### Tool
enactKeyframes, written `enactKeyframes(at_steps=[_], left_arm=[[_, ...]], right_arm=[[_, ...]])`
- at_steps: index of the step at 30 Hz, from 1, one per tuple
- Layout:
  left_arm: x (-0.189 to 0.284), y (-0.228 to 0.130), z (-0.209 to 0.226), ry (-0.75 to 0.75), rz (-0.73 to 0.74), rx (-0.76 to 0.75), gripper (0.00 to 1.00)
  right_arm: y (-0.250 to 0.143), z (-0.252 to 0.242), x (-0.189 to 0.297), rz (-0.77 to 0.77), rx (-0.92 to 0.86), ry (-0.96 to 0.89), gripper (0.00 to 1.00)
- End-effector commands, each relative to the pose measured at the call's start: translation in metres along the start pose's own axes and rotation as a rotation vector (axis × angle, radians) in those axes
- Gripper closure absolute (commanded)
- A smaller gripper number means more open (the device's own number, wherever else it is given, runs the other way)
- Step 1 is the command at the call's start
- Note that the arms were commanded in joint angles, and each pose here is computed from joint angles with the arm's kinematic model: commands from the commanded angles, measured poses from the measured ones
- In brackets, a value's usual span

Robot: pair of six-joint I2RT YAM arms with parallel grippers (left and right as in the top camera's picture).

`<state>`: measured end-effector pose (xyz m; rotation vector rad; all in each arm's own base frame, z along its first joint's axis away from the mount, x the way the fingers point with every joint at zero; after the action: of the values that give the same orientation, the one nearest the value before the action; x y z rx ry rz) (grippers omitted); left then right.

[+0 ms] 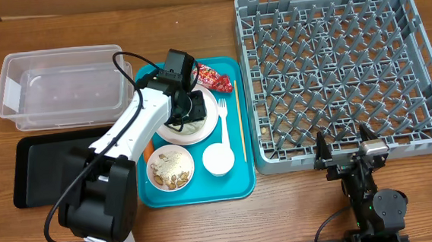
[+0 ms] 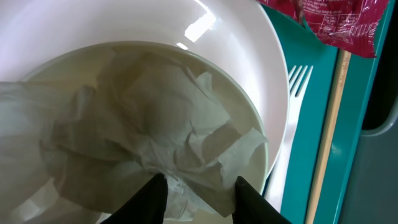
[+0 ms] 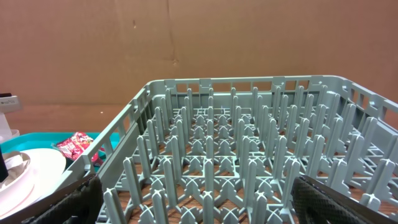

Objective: Sort waste into correct bins and load items into the dishwasher
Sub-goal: 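Lower the left gripper and grasp the crumpled tissue on the plate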

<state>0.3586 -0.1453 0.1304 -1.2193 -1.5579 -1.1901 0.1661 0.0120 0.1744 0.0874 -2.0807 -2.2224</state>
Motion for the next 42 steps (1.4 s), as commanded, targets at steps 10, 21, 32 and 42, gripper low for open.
enactKeyframes(at_steps=[10, 21, 32, 42], left_arm=[[-0.002, -0.002, -0.005, -0.006, 0.005, -0.013, 0.91], [-0.002, -0.002, -0.005, -0.004, 0.002, -0.014, 0.96], [0.005, 0.003, -0.012, -0.045, -0.008, -0.061, 0.96], [0.053, 0.02, -0.028, -0.105, -0.114, -0.102, 0.96]], right_arm=[[-0.002, 0.0, 0.0, -0.005, 0.002, -0.002, 0.0], [-0.002, 0.0, 0.0, -0.005, 0.002, -0.002, 0.0], [-0.002, 0.0, 0.0, -0.005, 0.002, -0.002, 0.0], [-0.002, 0.0, 0.0, -0.005, 0.002, -0.002, 0.0]])
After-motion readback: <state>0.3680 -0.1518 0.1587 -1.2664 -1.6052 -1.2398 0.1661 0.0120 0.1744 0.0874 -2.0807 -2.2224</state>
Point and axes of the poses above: each gripper's point midway between its finger pads, its own x axis back along the fingers, its own z axis along the line the jaws close on, y = z × x, the point moved 8 cm from there along x, back along the fingers, and after that the axes turned 1 degree about -x, right-handed, at the moved point
